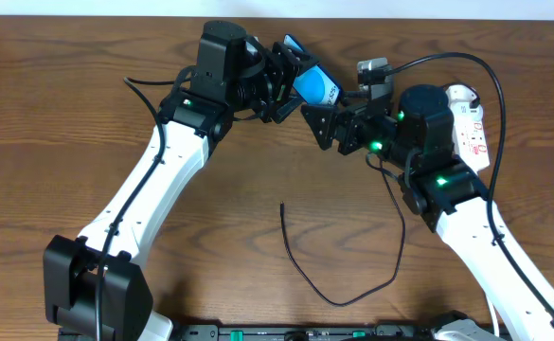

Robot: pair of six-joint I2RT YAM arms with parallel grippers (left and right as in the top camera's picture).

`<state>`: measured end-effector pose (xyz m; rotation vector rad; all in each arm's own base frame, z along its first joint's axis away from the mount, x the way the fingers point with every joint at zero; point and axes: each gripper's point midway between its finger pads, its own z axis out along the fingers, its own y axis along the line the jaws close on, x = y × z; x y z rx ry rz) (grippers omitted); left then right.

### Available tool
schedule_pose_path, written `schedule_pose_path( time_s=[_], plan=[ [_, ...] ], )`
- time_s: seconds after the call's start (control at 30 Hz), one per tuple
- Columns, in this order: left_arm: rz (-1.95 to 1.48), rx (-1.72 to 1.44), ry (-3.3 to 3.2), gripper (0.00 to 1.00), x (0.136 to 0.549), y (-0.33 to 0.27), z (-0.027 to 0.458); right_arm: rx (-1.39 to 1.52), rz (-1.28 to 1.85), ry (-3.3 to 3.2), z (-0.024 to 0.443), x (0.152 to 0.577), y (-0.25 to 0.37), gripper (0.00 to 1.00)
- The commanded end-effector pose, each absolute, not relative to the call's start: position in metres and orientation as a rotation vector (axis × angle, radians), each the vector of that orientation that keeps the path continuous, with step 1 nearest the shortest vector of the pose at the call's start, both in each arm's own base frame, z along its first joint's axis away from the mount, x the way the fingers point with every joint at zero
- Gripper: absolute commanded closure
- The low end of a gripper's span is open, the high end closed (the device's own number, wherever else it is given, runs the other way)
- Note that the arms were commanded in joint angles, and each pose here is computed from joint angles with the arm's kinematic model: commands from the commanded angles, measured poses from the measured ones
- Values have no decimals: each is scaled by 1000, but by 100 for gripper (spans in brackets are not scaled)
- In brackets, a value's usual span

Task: Plug charger to phone and switch on socket

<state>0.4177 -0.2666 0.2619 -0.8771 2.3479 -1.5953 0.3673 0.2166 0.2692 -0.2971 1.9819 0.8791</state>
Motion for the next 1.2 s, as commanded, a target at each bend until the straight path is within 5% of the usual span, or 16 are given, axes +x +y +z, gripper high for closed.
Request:
schedule_pose_path(
  time_s=[0.0, 0.27, 1.17],
  plan=[
    [-1616, -867, 2315, 93, 415, -265, 277, -273, 869, 1966, 278, 372, 218, 12],
    [-1621, -856, 2323, 93, 412, -270, 277, -265, 869, 1986, 270, 376, 220, 25],
    [-1638, -833, 2342, 93, 406, -277, 277, -252, 863, 1984, 269, 379, 219, 30]
  ],
)
